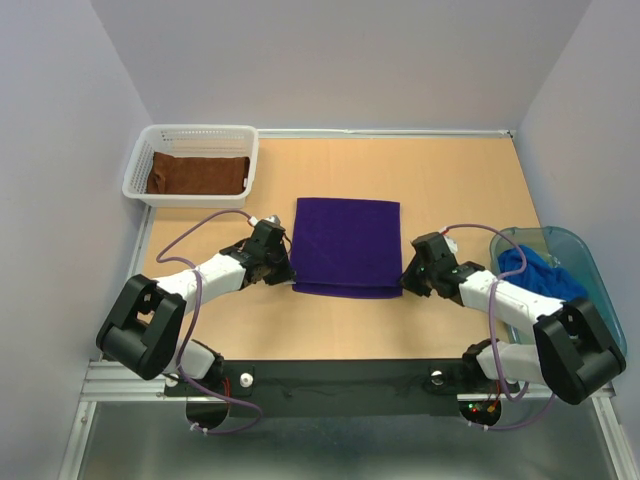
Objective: Fold and stack the towels
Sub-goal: Fold the towel
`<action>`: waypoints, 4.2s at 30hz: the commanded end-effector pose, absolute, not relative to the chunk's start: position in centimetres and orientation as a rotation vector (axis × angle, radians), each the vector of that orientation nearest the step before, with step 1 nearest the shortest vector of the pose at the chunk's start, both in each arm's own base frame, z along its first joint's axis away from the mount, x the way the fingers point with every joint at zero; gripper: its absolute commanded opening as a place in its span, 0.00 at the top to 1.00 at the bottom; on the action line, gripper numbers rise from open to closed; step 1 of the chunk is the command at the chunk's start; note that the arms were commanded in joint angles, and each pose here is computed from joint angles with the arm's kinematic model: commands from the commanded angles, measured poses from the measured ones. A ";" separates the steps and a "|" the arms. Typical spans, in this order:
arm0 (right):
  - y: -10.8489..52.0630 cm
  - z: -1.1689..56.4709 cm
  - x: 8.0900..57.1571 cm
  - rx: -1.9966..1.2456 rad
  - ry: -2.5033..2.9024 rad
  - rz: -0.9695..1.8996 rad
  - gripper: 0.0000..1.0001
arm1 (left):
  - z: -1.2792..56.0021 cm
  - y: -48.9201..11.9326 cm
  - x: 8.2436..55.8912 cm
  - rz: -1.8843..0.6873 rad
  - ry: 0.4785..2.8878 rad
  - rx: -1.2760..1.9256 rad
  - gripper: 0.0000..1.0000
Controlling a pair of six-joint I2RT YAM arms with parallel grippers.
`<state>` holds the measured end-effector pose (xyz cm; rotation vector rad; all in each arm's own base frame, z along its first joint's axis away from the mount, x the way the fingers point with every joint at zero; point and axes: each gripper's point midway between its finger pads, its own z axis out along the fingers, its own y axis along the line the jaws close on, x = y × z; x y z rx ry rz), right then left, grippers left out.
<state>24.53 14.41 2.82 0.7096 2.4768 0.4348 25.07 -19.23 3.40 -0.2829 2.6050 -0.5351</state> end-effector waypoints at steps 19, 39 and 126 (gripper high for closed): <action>14.8 8.2 29.1 0.622 2.318 0.483 1.00 | 6.2 -19.8 27.4 -0.511 2.542 -0.232 1.00; 14.3 5.6 22.5 0.622 2.511 0.579 1.00 | 5.4 -20.0 22.6 -0.567 2.636 -0.245 1.00; 15.0 3.3 14.0 0.368 2.862 0.754 0.59 | 1.7 -17.7 16.3 -0.353 2.823 -0.249 0.70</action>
